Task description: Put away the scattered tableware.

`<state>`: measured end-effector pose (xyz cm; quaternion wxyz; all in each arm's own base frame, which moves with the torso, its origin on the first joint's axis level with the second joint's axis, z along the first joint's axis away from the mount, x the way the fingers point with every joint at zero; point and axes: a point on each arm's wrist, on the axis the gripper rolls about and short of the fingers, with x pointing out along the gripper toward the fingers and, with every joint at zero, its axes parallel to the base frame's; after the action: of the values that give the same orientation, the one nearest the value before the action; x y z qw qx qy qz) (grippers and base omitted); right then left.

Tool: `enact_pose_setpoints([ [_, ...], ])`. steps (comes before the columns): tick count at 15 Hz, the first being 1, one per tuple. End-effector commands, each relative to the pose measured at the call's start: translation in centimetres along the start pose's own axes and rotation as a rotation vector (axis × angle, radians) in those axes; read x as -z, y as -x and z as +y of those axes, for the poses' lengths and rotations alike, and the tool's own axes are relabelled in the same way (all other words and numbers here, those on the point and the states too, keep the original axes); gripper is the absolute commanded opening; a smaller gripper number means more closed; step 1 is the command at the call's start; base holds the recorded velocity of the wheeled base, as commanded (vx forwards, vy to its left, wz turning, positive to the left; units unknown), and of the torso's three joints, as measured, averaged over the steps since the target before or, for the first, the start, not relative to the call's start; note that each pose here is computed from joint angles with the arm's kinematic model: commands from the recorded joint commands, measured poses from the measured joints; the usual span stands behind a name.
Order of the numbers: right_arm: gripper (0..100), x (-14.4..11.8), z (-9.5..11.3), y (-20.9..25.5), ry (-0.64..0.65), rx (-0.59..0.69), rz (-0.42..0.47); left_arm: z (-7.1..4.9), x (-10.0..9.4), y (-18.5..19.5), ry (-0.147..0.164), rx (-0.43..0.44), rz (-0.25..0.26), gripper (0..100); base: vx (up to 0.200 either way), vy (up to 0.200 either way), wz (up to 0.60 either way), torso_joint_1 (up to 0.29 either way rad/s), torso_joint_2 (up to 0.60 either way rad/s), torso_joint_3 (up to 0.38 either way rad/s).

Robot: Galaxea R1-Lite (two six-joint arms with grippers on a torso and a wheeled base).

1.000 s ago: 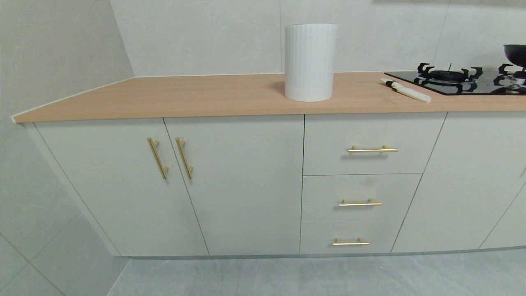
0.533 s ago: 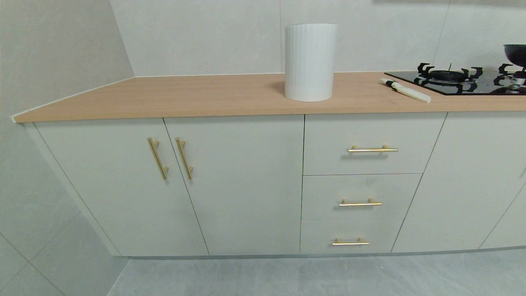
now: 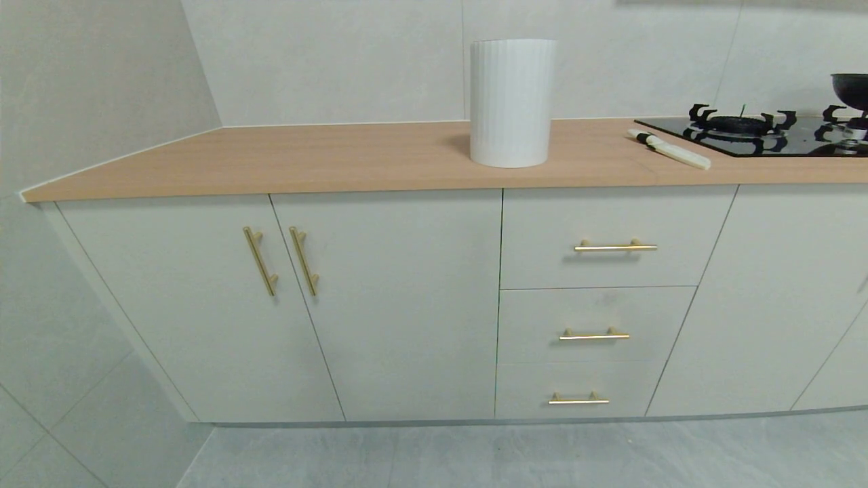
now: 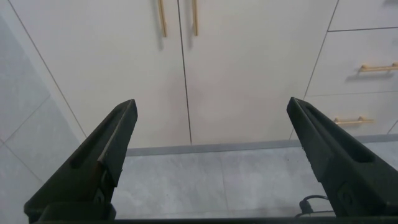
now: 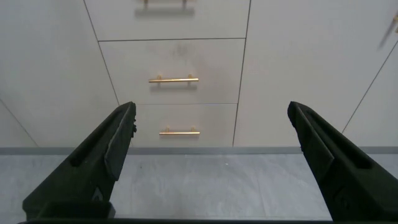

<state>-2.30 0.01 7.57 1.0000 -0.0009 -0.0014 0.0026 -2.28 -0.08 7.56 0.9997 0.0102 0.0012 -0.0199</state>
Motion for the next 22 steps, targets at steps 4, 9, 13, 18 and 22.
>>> enact_pose_setpoints([
  [4,100,0.07,0.0,-0.02,-0.006,0.001,0.007,0.0,0.0,0.0,-0.001,0.0,0.0,100,0.0,0.0,0.0,0.0,0.0,0.0],
  [9,100,0.07,-0.01,-0.02,-0.017,0.007,0.007,0.0,-0.01,0.0,-0.006,0.0,-0.001,100,0.0,0.0,0.0,0.0,0.0,0.0],
  [13,100,0.07,-0.02,-0.02,-0.019,0.008,0.007,0.0,-0.01,0.0,-0.004,0.0,-0.001,100,0.0,0.0,0.0,0.0,0.0,0.0],
  [18,100,0.07,-0.01,-0.02,-0.019,0.007,0.007,0.0,-0.02,0.0,-0.003,-0.001,-0.001,100,0.2,0.0,0.0,0.001,0.0,0.002],
  [22,100,0.07,-0.01,-0.02,-0.019,0.007,0.007,0.0,-0.01,0.0,-0.003,0.0,-0.001,100,0.2,0.0,0.0,0.005,0.0,0.0],
])
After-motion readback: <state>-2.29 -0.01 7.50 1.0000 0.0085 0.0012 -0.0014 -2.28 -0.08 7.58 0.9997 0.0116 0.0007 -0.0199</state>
